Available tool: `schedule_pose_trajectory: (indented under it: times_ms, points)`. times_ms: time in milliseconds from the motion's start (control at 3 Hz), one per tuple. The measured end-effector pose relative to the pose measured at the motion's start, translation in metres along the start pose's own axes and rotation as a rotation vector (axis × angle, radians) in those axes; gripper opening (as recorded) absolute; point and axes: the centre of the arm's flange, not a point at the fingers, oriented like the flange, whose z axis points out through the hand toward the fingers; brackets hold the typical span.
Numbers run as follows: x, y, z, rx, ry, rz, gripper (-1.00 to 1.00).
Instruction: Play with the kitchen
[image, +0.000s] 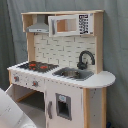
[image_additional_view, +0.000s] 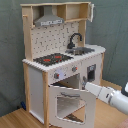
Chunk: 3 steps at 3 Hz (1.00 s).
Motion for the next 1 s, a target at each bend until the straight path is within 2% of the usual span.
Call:
schedule_pose_trajectory:
  times_ms: [1000]
  points:
    - [0.018,-0.054,-0.011,-0.022,0.024,0.187,1.0]
